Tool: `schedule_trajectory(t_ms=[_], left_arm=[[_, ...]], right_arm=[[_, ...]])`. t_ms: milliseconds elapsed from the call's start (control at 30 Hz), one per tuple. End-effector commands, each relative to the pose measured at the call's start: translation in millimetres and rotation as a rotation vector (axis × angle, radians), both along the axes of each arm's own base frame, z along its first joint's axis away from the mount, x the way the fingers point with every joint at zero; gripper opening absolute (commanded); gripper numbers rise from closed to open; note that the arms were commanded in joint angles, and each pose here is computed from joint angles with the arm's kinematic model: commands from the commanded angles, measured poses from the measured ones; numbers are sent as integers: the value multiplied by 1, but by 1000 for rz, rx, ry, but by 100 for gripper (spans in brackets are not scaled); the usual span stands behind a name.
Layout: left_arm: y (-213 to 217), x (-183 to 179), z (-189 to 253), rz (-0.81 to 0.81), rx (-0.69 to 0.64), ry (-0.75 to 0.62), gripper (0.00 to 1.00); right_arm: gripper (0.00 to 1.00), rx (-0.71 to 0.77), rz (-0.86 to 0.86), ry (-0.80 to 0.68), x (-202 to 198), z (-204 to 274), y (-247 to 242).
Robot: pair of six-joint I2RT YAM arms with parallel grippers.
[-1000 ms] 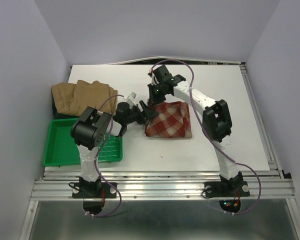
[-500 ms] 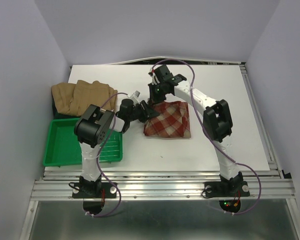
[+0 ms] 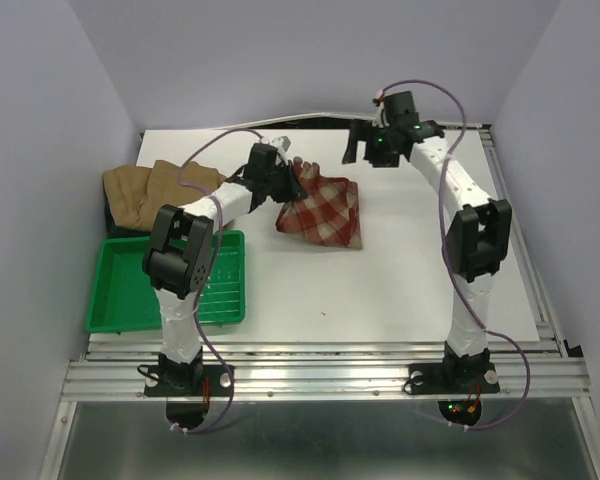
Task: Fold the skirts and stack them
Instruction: Neatly place the folded skirt to the corner
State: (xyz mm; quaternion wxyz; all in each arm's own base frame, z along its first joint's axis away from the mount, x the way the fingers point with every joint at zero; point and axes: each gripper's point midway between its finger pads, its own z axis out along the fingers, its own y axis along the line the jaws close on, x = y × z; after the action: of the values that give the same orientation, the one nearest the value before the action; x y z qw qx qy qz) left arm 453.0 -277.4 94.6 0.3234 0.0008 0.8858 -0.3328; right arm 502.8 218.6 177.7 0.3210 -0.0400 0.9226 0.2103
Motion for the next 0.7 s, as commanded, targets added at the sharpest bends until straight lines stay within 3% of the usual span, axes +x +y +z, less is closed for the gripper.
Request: schedule_trajectory(t_ms=[0, 33, 300, 667], left_arm=[[34, 12, 61, -28, 210, -143, 0], [37, 19, 75, -44, 248, -192, 0], [100, 31, 71, -49, 432, -140, 0], [190, 63, 118, 36, 530, -212, 0]], right_arm=[[100, 34, -71, -170, 13, 74, -47], [100, 31, -68, -177, 11, 75, -47], [100, 31, -51, -125, -10, 53, -53], [100, 53, -25, -72, -11, 32, -46]])
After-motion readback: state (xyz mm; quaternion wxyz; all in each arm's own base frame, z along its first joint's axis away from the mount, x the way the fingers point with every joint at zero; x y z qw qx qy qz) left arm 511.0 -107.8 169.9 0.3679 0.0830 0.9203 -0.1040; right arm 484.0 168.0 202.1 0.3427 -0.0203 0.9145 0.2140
